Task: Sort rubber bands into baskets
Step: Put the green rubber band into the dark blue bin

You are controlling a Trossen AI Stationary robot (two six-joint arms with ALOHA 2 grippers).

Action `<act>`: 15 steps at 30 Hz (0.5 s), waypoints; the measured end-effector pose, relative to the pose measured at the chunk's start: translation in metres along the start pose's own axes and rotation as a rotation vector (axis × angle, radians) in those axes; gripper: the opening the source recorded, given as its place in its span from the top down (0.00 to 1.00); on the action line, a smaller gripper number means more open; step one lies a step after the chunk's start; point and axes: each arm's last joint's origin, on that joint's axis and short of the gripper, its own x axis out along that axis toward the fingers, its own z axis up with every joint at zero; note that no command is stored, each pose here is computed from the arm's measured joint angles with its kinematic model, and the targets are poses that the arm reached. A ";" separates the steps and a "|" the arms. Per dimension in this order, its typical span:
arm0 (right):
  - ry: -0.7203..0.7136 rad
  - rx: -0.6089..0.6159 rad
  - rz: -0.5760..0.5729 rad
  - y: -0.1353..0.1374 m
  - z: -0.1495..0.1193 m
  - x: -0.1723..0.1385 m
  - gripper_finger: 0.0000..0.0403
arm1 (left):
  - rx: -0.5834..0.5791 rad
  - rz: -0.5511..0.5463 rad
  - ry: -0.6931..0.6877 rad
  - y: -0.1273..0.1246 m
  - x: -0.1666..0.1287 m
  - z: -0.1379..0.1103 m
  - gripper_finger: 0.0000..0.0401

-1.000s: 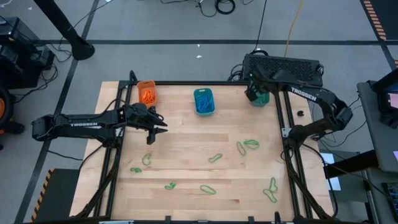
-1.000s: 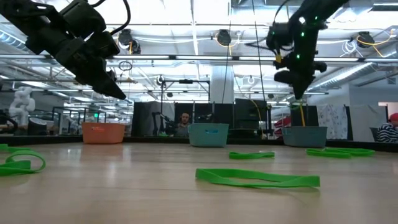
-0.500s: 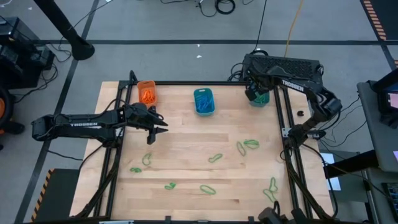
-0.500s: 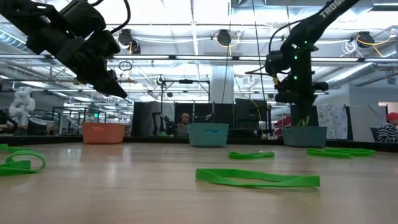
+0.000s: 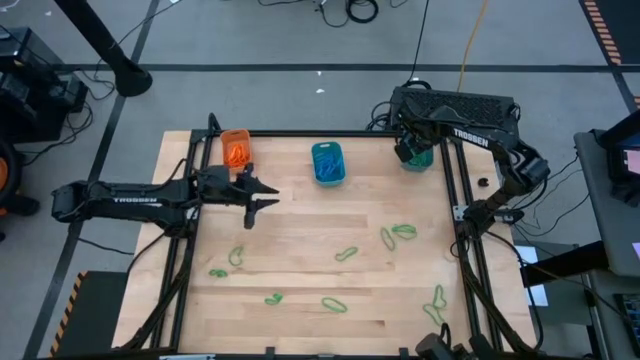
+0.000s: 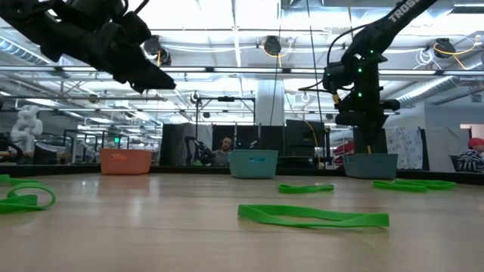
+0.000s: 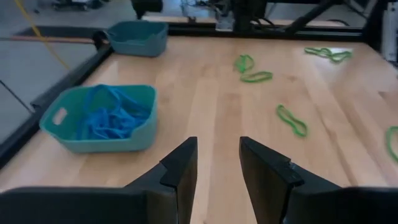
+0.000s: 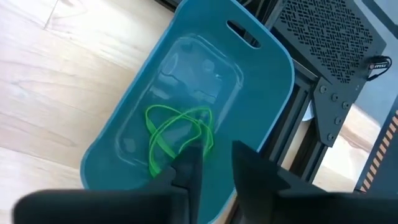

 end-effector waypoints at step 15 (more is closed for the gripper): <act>0.123 -0.080 0.145 0.013 -0.008 -0.030 0.74 | 0.074 -0.005 -0.066 -0.011 0.001 0.007 0.68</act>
